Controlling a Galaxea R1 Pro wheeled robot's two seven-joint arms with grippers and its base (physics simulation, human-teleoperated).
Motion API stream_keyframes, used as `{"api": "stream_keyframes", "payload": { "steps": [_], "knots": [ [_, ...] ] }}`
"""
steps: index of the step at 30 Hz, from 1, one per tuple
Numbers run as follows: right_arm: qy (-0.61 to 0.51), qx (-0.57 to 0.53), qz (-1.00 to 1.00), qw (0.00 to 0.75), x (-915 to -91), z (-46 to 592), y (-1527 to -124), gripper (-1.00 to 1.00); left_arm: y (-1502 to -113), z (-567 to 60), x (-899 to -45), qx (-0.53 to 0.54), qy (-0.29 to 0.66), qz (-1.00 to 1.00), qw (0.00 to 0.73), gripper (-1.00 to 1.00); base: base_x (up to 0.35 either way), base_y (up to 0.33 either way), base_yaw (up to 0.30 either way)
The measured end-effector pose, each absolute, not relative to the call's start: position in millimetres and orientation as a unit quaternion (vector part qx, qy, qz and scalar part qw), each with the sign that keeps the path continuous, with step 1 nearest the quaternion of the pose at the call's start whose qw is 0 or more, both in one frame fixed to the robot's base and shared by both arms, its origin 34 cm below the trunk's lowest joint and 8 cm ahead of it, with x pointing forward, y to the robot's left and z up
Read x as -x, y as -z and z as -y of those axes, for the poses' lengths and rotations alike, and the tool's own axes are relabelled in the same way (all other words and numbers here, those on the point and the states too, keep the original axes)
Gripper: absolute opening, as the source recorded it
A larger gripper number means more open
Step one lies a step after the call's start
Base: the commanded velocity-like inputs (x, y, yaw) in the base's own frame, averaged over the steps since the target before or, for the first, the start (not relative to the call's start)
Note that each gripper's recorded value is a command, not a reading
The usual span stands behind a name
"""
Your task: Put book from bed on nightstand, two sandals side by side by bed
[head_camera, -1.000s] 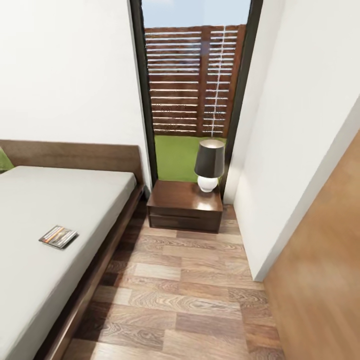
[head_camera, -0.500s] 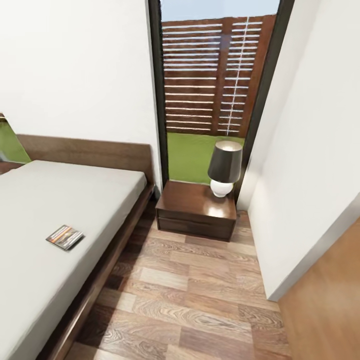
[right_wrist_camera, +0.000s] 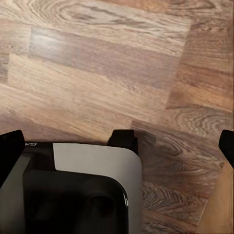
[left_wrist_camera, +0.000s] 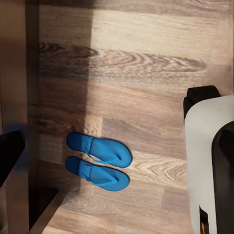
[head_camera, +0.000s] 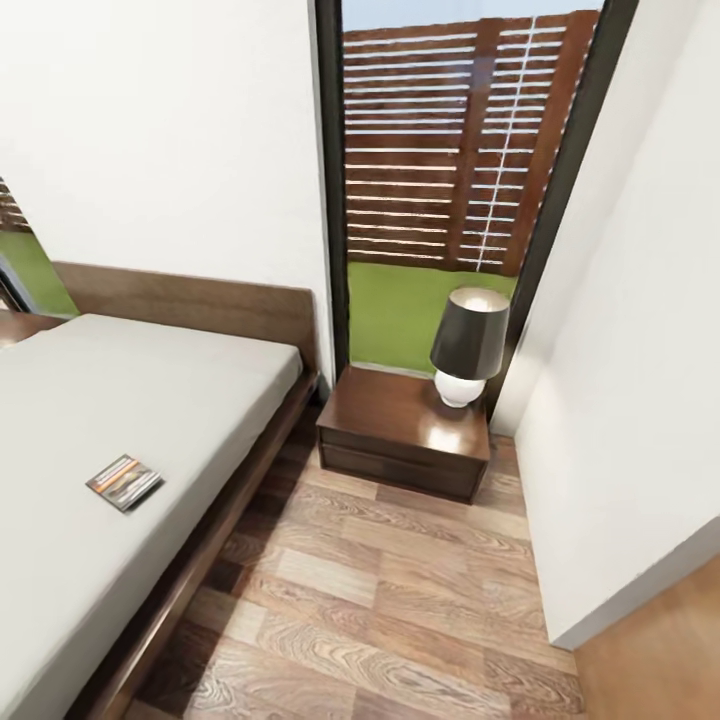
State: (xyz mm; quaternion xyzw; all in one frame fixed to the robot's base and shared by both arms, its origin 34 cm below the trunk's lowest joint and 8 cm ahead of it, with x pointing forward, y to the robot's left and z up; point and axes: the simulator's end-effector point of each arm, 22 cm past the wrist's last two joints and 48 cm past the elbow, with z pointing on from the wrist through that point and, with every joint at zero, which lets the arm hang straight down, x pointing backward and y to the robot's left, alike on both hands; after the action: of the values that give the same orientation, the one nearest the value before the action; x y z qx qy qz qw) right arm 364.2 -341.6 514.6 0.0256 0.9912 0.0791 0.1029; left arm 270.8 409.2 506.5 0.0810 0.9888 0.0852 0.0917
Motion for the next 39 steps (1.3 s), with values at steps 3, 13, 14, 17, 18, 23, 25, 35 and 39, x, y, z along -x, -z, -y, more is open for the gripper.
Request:
{"api": "stream_keyframes", "payload": {
  "steps": [3, 13, 14, 17, 18, 23, 25, 35, 39],
  "knots": [
    [-0.079, -0.026, -0.991, 0.103, -364, 342, -514, 1.00, -506, -409, -271, -0.081, -0.085, -0.989, 0.092, 1.00, 0.260, -0.209, 0.031],
    [-0.080, -0.025, -0.991, 0.108, -367, 341, -516, 1.00, -508, -409, -274, -0.081, -0.085, -0.988, 0.096, 1.00, 0.257, -0.214, 0.011],
    [-0.080, -0.025, -0.991, 0.108, -368, 341, -517, 1.00, -508, -409, -274, -0.081, -0.086, -0.988, 0.096, 1.00, 0.255, -0.216, 0.003],
    [-0.080, -0.025, -0.990, 0.111, -370, 341, -518, 1.00, -508, -409, -276, -0.080, -0.086, -0.988, 0.098, 1.00, 0.255, -0.212, 0.002],
    [-0.080, -0.025, -0.990, 0.111, -370, 341, -518, 1.00, -508, -409, -277, -0.080, -0.086, -0.988, 0.099, 1.00, 0.254, -0.187, 0.002],
    [-0.080, -0.025, -0.990, 0.115, -373, 341, -520, 1.00, -510, -409, -279, -0.080, -0.086, -0.988, 0.103, 1.00, 0.253, -0.110, 0.009],
    [-0.080, -0.025, -0.990, 0.117, -374, 341, -520, 1.00, -510, -409, -281, -0.080, -0.086, -0.988, 0.105, 1.00, 0.253, -0.059, 0.048],
    [-0.080, -0.024, -0.989, 0.124, -379, 341, -524, 1.00, -512, -409, -286, -0.079, -0.087, -0.987, 0.112, 1.00, 0.211, -0.023, 0.130],
    [-0.080, -0.024, -0.989, 0.126, -381, 341, -525, 1.00, -513, -409, -288, -0.079, -0.087, -0.987, 0.114, 1.00, 0.070, -0.005, 0.097]
  ]
}}
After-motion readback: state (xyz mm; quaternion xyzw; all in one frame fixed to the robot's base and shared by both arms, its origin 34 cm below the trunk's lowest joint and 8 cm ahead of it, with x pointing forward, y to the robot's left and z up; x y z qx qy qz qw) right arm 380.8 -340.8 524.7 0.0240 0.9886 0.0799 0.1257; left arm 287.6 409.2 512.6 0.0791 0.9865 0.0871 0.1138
